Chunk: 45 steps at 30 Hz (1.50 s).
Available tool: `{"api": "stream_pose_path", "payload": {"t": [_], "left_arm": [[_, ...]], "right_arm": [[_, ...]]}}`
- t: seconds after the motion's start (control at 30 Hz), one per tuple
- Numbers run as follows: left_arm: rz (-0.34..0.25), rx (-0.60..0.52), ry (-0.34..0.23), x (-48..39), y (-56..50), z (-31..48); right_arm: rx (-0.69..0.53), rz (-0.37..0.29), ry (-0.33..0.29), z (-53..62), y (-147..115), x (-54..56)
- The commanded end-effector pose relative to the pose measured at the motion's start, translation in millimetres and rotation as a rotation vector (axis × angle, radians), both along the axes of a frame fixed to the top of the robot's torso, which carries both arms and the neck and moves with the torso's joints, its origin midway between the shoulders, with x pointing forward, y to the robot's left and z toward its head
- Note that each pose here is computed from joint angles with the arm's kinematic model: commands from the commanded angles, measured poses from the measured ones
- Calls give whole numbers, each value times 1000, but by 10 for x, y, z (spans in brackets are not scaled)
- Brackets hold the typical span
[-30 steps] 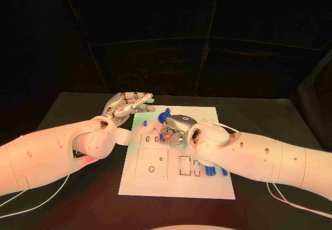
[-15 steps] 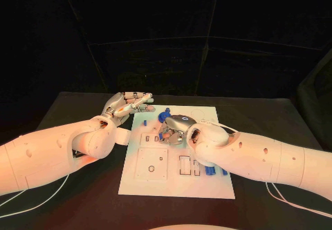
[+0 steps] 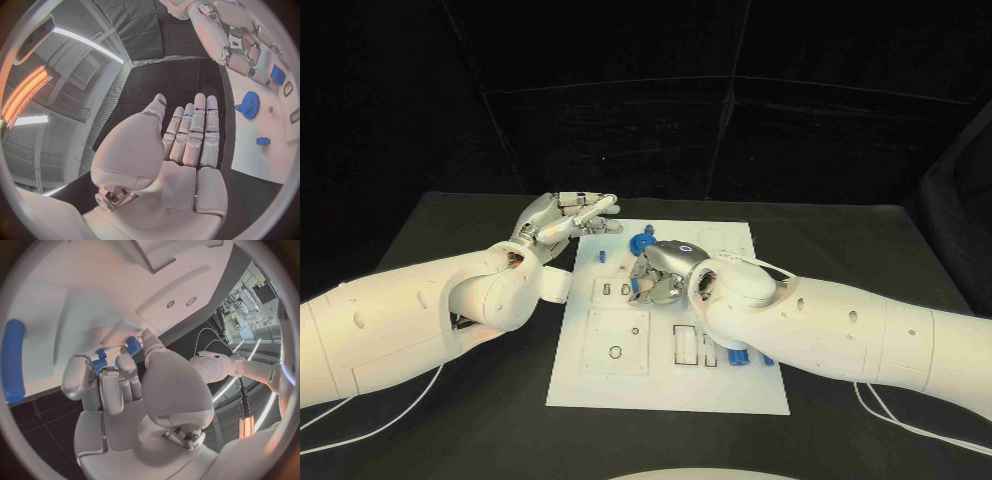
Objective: Assemble the parts on the task board
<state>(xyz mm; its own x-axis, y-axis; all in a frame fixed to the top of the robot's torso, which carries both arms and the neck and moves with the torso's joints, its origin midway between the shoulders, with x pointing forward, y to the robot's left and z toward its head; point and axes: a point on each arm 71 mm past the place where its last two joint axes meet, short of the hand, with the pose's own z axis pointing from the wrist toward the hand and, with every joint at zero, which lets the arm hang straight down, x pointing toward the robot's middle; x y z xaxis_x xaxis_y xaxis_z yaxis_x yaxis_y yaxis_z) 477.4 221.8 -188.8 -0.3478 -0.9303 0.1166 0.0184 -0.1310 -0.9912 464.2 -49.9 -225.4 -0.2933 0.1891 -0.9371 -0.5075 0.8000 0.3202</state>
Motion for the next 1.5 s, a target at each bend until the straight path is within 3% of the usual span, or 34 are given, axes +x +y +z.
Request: {"api": "stream_pose_path", "payload": {"t": [0.03,0.27,0.4,0.47,0.57,0.73,0.87,1.0,1.13,1.33,1.5], "left_arm": [[-12,-5,3,3,-7,8],[-36,36,16,4,2,-15],[-63,100,42,-4,3,-50],[-77,156,76,-12,8,-86],[-111,287,164,-41,23,-169],[-233,565,281,-62,-8,-251],[-309,805,298,-23,-52,-248],[-347,1029,271,73,-97,-169],[-372,1182,293,185,-148,-93],[-392,1288,320,324,-306,-26],[-410,1319,347,390,-429,-34]], "right_arm": [[69,-31,-54,60,-40,-28],[191,26,-126,209,-138,-197],[276,71,-153,398,-287,-230],[309,64,-133,488,-404,-190],[357,-4,-68,649,-661,-41],[392,-103,3,821,-1089,118],[389,-154,29,857,-1294,152],[378,-180,43,863,-1393,160],[364,-191,53,858,-1419,169],[349,-193,62,847,-1402,184],[341,-195,65,839,-1389,195]]}}
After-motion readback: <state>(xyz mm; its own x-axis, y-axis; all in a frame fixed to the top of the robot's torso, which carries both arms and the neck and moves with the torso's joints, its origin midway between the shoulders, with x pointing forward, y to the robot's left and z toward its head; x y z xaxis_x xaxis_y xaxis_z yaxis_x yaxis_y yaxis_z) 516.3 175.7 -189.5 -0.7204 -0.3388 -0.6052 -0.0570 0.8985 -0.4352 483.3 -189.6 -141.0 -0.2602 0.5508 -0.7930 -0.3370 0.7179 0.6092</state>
